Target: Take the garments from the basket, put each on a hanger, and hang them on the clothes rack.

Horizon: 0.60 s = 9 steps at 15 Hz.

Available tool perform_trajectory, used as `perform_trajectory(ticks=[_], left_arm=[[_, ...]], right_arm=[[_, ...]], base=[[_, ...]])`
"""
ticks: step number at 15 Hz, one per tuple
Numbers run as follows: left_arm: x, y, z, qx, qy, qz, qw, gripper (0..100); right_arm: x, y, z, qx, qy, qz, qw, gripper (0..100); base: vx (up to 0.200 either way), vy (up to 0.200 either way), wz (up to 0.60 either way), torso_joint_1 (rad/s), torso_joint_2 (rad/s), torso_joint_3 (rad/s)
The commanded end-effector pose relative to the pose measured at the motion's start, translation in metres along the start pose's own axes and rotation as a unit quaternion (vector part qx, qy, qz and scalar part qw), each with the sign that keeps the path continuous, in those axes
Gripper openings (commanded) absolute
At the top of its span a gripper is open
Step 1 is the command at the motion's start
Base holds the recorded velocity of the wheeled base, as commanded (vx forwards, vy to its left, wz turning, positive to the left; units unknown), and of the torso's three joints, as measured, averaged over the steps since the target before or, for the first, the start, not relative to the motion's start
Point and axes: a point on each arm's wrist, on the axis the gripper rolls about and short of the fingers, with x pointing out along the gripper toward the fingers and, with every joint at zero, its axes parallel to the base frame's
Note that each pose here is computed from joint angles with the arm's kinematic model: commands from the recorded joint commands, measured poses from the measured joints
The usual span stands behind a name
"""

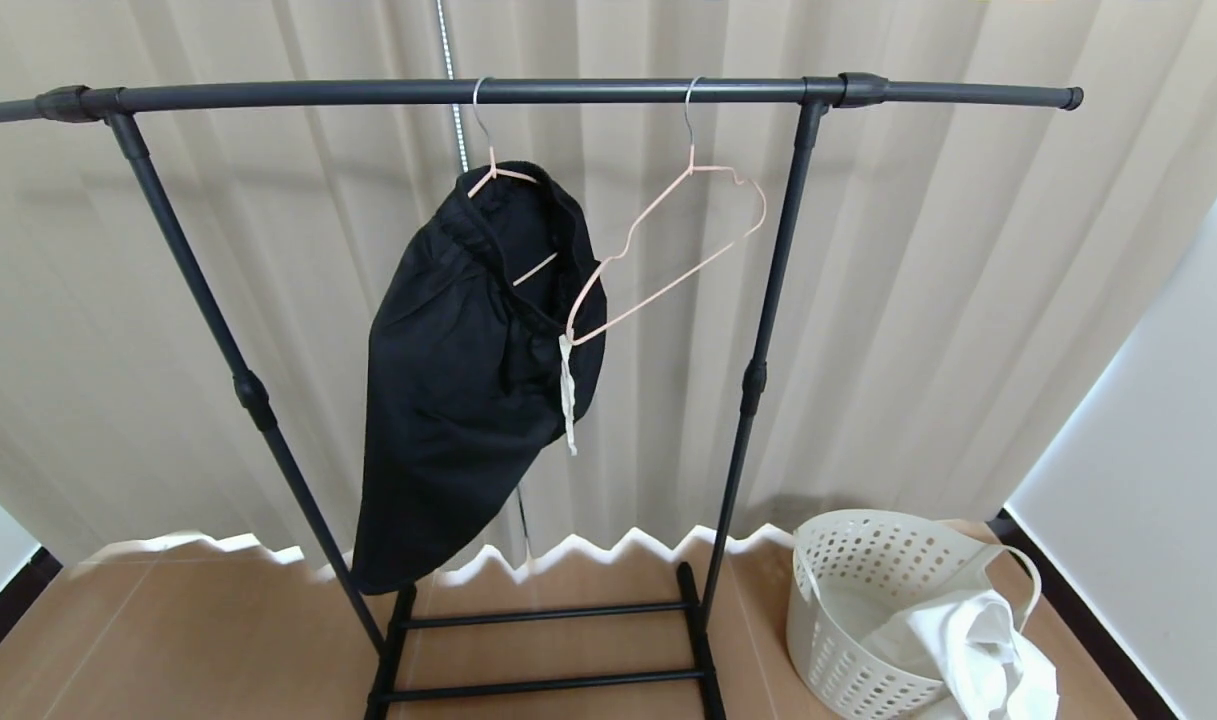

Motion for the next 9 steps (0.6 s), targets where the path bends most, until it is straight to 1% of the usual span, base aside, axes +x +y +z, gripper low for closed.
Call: perform_trajectory(ticks=[1, 6, 9], left_arm=[[0.0001, 0.0, 0.0002, -0.001, 0.0, 0.0, 1.0, 100], [0.0001, 0.0, 0.0002, -0.001, 0.0, 0.0, 1.0, 100], [0.0001, 0.0, 0.0002, -0.001, 0.0, 0.0, 1.0, 100]], right_arm=[[0.0001, 0.0, 0.0001, 0.0, 0.0, 0.0, 1.0, 100], [0.0001, 0.0, 0.0001, 0.0, 0.0, 0.0, 1.0, 100], [0.0001, 0.0, 0.0002, 0.0, 0.0, 0.0, 1.0, 100]], base=[[0.0, 0.0, 0.0, -0.163, 0.52, 0.339], [0.0, 0.0, 0.0, -0.151, 0.51, 0.348], [0.0, 0.0, 0.0, -0.118, 0.48, 0.356]])
